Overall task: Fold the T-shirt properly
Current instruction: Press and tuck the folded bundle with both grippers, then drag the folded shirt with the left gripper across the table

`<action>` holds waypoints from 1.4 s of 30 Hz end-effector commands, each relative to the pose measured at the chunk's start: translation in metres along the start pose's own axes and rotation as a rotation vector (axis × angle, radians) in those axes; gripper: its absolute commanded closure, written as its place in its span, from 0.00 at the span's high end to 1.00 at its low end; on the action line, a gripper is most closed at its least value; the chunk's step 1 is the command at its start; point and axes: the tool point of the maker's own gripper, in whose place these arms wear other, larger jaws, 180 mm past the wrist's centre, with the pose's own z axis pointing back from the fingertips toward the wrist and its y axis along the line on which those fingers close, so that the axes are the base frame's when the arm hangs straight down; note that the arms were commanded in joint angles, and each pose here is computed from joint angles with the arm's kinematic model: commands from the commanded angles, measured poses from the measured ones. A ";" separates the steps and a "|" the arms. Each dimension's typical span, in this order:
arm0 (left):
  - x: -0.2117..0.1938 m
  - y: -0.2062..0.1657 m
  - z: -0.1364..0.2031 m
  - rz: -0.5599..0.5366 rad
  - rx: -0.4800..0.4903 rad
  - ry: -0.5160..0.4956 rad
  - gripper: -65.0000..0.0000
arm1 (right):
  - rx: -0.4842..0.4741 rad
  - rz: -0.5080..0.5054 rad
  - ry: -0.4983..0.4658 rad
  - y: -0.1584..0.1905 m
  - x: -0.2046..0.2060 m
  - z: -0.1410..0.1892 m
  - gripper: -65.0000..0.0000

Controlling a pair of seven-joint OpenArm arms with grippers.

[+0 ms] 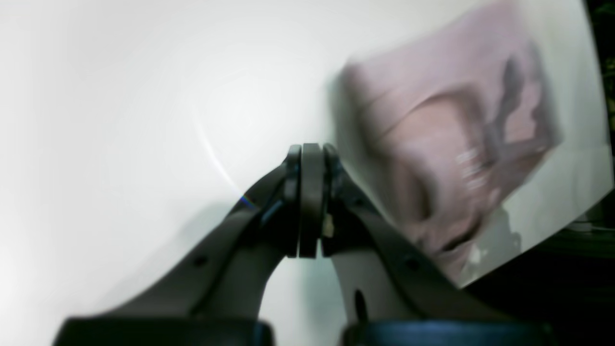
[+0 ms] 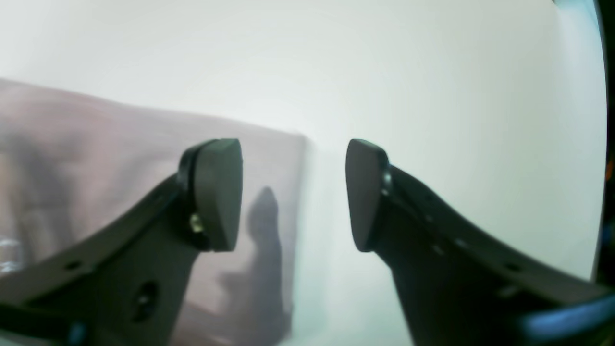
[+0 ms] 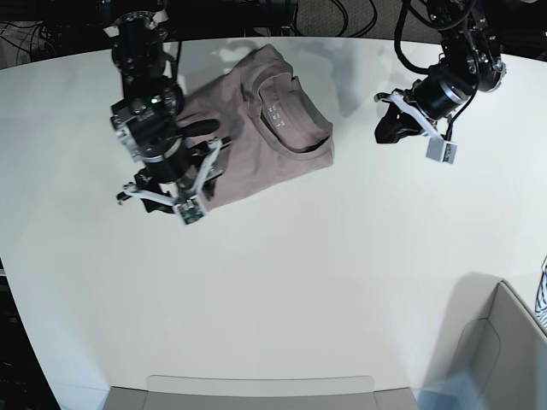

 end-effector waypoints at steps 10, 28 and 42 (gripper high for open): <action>-0.026 -0.117 -0.048 -0.419 -0.298 0.198 0.00 | -0.025 -0.064 0.128 -0.064 -0.041 -0.008 0.00; 0.019 -0.027 -0.095 -0.490 0.210 0.182 0.00 | 0.357 0.435 0.301 0.063 -0.103 0.025 0.00; 0.008 -0.092 -0.094 -0.509 0.066 0.124 0.00 | -0.089 -0.093 0.271 -0.081 -0.104 0.043 0.00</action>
